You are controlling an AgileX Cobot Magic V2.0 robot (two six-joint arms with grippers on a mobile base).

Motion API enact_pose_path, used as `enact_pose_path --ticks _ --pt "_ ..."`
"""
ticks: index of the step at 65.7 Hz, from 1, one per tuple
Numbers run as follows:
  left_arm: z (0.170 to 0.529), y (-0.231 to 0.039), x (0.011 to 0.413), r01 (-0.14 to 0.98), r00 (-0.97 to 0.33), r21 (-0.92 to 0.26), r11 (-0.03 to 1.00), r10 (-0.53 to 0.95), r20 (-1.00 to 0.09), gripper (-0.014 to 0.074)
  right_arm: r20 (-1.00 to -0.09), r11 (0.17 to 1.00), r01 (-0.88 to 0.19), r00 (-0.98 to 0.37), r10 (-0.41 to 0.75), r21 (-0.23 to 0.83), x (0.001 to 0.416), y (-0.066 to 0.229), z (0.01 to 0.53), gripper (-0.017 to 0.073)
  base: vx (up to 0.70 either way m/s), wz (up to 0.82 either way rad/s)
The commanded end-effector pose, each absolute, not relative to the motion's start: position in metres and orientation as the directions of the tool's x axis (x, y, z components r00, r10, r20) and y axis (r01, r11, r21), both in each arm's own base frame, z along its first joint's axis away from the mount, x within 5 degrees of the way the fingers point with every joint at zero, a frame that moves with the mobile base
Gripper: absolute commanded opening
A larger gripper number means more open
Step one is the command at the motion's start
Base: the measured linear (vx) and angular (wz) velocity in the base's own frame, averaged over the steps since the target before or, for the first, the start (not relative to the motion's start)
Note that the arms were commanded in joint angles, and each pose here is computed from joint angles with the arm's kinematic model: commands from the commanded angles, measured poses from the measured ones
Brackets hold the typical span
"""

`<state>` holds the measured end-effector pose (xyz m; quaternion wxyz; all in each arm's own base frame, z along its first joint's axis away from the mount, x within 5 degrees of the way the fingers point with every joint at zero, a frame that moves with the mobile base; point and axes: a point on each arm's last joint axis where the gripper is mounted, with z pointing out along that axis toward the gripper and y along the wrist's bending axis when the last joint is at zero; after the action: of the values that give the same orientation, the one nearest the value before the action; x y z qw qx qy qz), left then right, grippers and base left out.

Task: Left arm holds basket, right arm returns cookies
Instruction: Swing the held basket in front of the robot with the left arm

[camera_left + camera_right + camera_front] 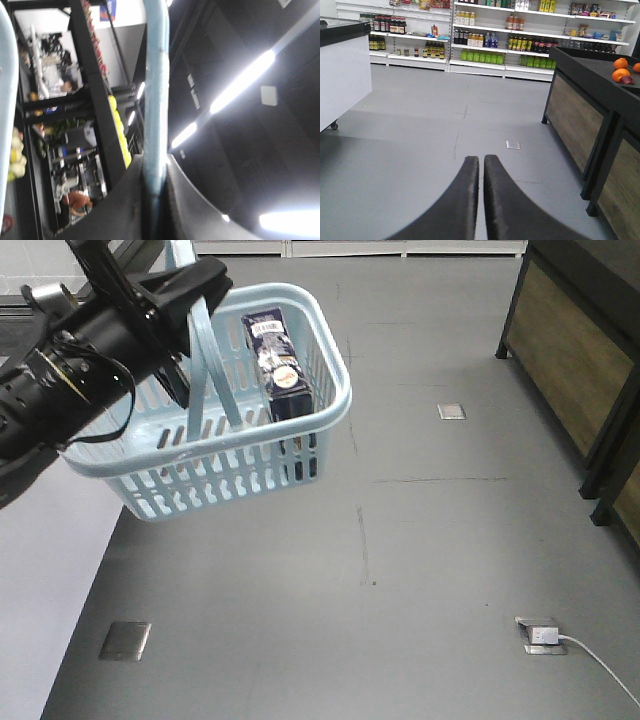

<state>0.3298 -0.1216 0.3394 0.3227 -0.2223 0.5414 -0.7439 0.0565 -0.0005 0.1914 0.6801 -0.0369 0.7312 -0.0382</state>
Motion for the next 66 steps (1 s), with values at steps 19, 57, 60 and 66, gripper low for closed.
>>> enact_pose_path --ticks 19,57,60,66 --pt "0.336 -0.151 0.284 0.234 -0.822 -0.885 -0.403 -0.568 0.041 -0.0004 -0.993 0.993 0.004 -0.003 -0.117 -0.117 0.057 0.000 0.193 -0.0003 0.00 0.00" --pt "0.314 -0.159 0.230 0.196 -0.855 -0.905 -0.378 -0.518 0.031 -0.0004 -0.993 0.993 0.004 -0.003 -0.117 -0.117 0.057 0.000 0.193 -0.0003 0.00 0.00" --pt "0.312 -0.159 0.226 0.191 -0.857 -0.907 -0.376 -0.515 0.033 -0.0004 -0.993 0.993 0.004 -0.003 -0.117 -0.117 0.057 0.000 0.193 -0.0003 0.00 0.00" --pt "0.308 -0.161 0.217 0.171 -0.862 -0.909 -0.381 -0.505 0.049 -0.0004 -0.993 0.993 0.004 -0.003 -0.117 -0.117 0.057 0.000 0.193 -0.0003 0.00 0.00"
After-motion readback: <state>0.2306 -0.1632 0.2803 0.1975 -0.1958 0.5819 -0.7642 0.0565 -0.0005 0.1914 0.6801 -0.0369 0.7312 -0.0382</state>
